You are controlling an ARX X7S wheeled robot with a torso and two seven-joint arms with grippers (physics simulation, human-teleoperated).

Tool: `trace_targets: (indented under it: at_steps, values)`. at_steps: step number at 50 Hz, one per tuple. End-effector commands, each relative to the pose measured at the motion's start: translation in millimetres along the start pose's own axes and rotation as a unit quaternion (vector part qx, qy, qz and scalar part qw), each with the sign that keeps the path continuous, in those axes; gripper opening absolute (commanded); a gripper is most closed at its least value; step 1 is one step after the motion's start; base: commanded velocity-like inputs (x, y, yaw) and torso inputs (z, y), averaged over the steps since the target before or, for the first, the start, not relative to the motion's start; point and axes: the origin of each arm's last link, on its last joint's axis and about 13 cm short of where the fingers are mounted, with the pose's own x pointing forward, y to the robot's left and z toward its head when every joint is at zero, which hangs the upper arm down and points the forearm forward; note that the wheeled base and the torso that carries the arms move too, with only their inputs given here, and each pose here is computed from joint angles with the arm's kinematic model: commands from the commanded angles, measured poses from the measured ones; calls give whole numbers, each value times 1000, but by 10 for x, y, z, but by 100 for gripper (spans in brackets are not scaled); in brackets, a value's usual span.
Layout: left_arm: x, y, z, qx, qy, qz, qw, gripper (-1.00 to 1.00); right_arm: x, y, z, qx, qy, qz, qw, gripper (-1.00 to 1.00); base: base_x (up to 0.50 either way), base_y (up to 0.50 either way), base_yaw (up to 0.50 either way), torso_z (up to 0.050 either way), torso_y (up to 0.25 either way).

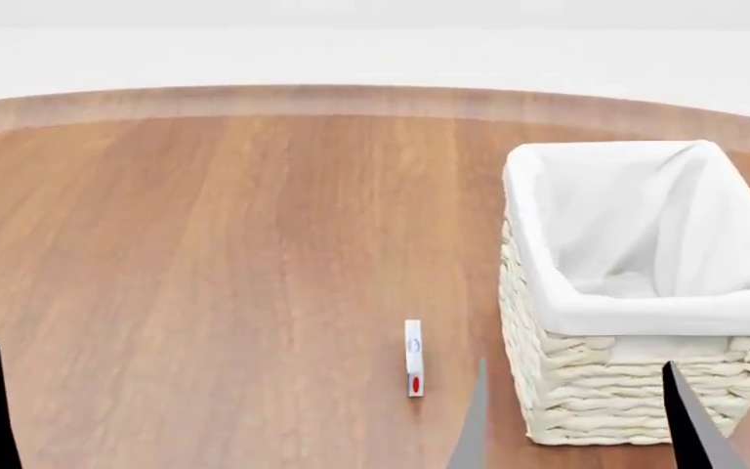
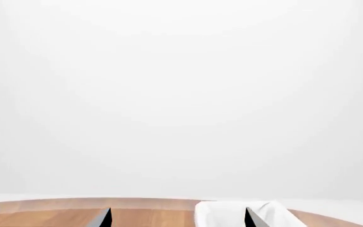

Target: Pick up the tomato sauce, and put it in the basket.

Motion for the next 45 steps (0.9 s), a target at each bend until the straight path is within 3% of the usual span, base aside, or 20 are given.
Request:
trace_targets:
  at_steps: [1, 10, 27, 45]
  values:
    - [-12, 6, -3, -1, 1, 1, 1000, 100, -11, 3, -9, 5, 5, -4, 1000, 100, 0, 0, 0, 0, 0]
    - [-14, 10, 10, 1, -1, 1, 1000, 100, -28, 8, 9, 12, -11, 10, 1000, 100, 21, 0, 0, 0, 0]
    - [-11, 3, -38, -4, 5, 0, 1000, 100, -104, 4, -85, 0, 14, 0, 1000, 100, 60, 0, 0, 0, 0]
    - [-32, 21, -107, -5, 15, 0, 1000, 100, -722, 85, -262, -6, 38, -25, 999, 100, 0, 0, 0, 0, 0]
